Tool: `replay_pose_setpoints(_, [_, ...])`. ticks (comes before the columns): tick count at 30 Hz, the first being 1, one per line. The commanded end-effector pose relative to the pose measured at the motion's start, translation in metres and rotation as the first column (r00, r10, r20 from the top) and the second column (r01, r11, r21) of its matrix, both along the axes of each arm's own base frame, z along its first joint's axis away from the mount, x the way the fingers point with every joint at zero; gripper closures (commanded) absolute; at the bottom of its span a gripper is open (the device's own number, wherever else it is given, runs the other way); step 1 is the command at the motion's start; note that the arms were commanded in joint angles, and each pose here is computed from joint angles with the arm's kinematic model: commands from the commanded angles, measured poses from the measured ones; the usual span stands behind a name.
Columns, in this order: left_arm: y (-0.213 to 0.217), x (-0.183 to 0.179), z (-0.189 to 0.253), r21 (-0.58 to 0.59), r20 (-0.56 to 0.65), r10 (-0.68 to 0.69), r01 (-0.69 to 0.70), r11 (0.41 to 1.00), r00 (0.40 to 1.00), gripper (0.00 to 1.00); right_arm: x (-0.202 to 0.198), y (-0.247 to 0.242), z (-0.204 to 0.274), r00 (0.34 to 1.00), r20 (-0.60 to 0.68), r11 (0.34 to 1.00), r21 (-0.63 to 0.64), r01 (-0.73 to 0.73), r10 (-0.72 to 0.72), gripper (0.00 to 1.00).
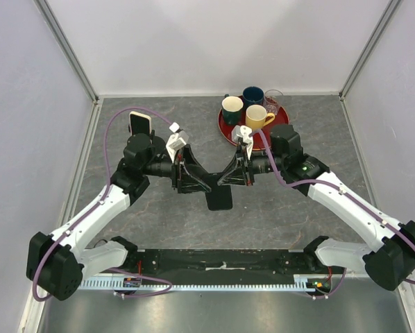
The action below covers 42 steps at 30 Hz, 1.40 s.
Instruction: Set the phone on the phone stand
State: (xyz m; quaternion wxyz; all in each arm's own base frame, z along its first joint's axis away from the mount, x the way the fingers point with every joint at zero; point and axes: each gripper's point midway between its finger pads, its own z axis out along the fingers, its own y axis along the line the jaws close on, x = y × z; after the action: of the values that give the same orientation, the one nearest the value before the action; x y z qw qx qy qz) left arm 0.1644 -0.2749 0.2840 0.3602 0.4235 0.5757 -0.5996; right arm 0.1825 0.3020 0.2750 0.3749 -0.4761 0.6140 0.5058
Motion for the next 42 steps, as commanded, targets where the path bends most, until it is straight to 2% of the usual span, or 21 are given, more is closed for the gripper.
replay_pose_setpoints(1, [-0.004,-0.01,0.011,-0.004,0.01,-0.076,0.076,0.997,0.997,0.42,-0.004,0.005,0.043,0.996,0.082,0.99,0.135,-0.029,0.018,1.0])
replay_pose_setpoints(5, [-0.005,-0.013,0.01,-0.002,0.009,-0.096,0.096,0.995,0.995,0.46,-0.003,0.007,0.048,0.996,0.086,0.988,0.153,-0.025,0.012,1.0])
replay_pose_setpoints(6, [-0.005,-0.014,0.01,-0.002,0.015,-0.099,0.099,0.995,0.995,0.66,-0.002,0.007,0.049,0.996,0.088,0.987,0.157,-0.025,0.011,1.0])
replay_pose_setpoints(9, [-0.005,-0.012,0.01,0.0,0.041,-0.076,0.076,0.997,0.996,0.97,-0.004,0.006,0.048,0.997,0.081,0.987,0.158,-0.02,0.008,1.0])
replay_pose_setpoints(11, [-0.003,-0.011,0.015,-0.01,0.073,-0.046,0.047,0.999,0.996,0.98,0.0,0.006,0.049,0.997,0.074,0.987,0.159,0.001,-0.013,0.95])
replay_pose_setpoints(12, [-0.003,-0.01,0.017,-0.018,0.086,-0.03,0.032,0.999,0.996,0.98,0.002,0.006,0.05,0.997,0.072,0.987,0.16,0.012,-0.024,0.87])
replay_pose_setpoints(13, [-0.003,-0.003,0.019,-0.023,0.098,0.023,-0.021,1.0,0.995,0.98,0.005,0.007,0.051,0.996,0.071,0.987,0.16,0.033,-0.045,0.61])
replay_pose_setpoints(15, [0.001,0.006,0.025,-0.038,0.093,0.115,-0.112,0.993,0.989,0.98,0.028,0.006,0.048,0.983,0.049,0.974,0.15,0.169,-0.178,0.35])
replay_pose_setpoints(16, [0.004,0.018,0.029,-0.052,0.091,0.186,-0.182,0.982,0.978,0.98,0.038,0.005,0.044,0.972,0.033,0.964,0.14,0.227,-0.233,0.14])
replay_pose_setpoints(18, [0.019,0.038,0.048,-0.128,0.073,0.347,-0.336,0.933,0.935,0.98,0.061,0.006,0.037,0.94,-0.017,0.931,0.131,0.341,-0.341,0.02])
replay_pose_setpoints(20, [0.044,0.061,0.047,-0.18,0.024,0.49,-0.479,0.859,0.871,0.98,0.073,0.009,0.03,0.911,-0.11,0.902,0.134,0.411,-0.398,0.02])
replay_pose_setpoints(22, [0.072,0.078,0.058,-0.285,-0.064,0.627,-0.616,0.735,0.777,0.98,0.081,0.014,0.029,0.898,-0.157,0.878,0.197,0.436,-0.41,0.02])
replay_pose_setpoints(23, [0.092,0.09,0.062,-0.313,-0.103,0.687,-0.679,0.664,0.719,0.98,0.083,0.015,0.032,0.887,-0.201,0.857,0.237,0.457,-0.417,0.02])
replay_pose_setpoints(24, [0.102,0.095,0.065,-0.333,-0.182,0.704,-0.717,0.612,0.686,0.98,0.085,0.014,0.039,0.869,-0.266,0.81,0.326,0.488,-0.416,0.02])
replay_pose_setpoints(25, [0.113,0.099,0.066,-0.376,-0.195,0.72,-0.729,0.572,0.666,0.98,0.086,0.014,0.043,0.858,-0.309,0.781,0.367,0.505,-0.41,0.02])
replay_pose_setpoints(27, [0.122,0.103,0.064,-0.398,-0.295,0.703,-0.752,0.526,0.647,0.98,0.087,0.021,0.05,0.845,-0.363,0.727,0.44,0.527,-0.393,0.02])
replay_pose_setpoints(29, [0.127,0.1,0.067,-0.444,-0.33,0.672,-0.737,0.509,0.663,0.98,0.08,0.04,0.041,0.843,-0.378,0.738,0.425,0.524,-0.382,0.02])
replay_pose_setpoints(32, [0.127,0.091,0.079,-0.495,-0.324,0.642,-0.703,0.511,0.695,0.98,0.081,0.049,0.04,0.814,-0.442,0.674,0.472,0.568,-0.377,0.02])
replay_pose_setpoints(37, [0.134,0.078,0.087,-0.539,-0.365,0.621,-0.702,0.466,0.693,0.98,0.08,0.039,0.023,0.741,-0.578,0.555,0.511,0.656,-0.342,0.02])
replay_pose_setpoints(38, [0.137,0.074,0.092,-0.563,-0.384,0.599,-0.693,0.451,0.702,0.98,0.076,0.038,0.029,0.753,-0.575,0.539,0.542,0.644,-0.321,0.02])
replay_pose_setpoints(42, [0.149,0.069,0.087,-0.602,-0.468,0.553,-0.707,0.372,0.689,0.98,0.068,0.04,0.033,0.769,-0.574,0.538,0.57,0.621,-0.28,0.02])
